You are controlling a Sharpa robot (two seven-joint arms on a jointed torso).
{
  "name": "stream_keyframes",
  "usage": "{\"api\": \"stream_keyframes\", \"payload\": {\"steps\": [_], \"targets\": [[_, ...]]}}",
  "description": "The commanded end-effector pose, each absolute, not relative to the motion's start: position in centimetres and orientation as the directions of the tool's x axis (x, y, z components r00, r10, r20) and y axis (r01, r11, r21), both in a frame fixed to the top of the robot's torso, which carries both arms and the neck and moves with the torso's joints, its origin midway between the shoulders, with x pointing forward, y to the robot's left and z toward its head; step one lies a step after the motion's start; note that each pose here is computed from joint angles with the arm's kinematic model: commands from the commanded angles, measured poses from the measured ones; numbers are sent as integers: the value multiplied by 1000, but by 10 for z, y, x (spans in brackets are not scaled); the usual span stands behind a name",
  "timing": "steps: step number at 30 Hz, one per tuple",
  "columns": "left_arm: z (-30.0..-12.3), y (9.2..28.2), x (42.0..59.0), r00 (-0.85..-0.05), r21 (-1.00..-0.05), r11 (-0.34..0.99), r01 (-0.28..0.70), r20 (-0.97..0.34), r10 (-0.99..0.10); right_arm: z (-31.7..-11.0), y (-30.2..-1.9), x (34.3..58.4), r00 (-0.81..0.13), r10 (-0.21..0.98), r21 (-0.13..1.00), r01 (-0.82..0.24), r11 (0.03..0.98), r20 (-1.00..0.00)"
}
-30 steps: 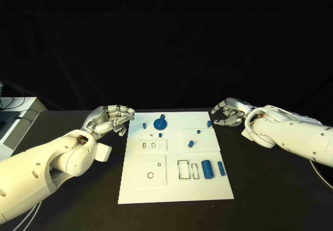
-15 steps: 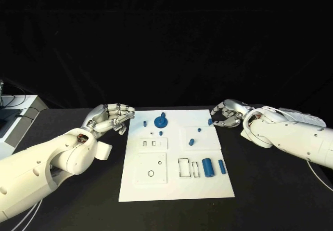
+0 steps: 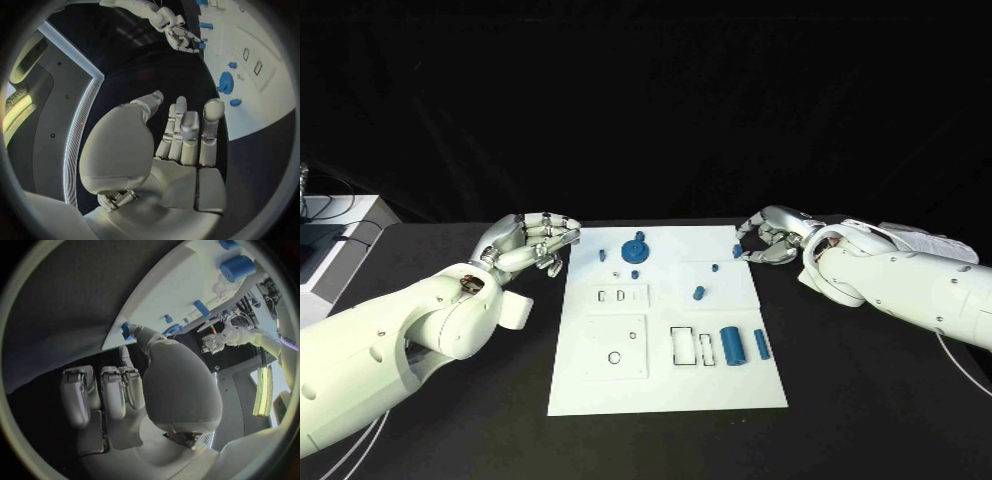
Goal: Assemble the parts on the task board
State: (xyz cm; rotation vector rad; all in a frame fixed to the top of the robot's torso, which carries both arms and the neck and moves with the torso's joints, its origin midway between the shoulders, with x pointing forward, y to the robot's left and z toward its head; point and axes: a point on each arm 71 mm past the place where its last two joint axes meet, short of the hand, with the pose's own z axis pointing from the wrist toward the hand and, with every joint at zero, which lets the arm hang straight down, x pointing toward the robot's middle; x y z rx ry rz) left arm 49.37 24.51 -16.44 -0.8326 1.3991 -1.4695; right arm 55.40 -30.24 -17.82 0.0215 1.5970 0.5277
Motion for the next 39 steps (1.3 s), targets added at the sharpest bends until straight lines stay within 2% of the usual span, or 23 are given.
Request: {"api": "stream_keyframes", "payload": {"steps": [1,39], "targets": [[-163,244,493,-361,-984,52,169,-110,-926,-180,-299,553,-134,318,344,-310,886,-939],[-164,247,494,-348,-984,59,167,-115,-930,-186,-293,557,-182,286,329,-289,899,-941]]}}
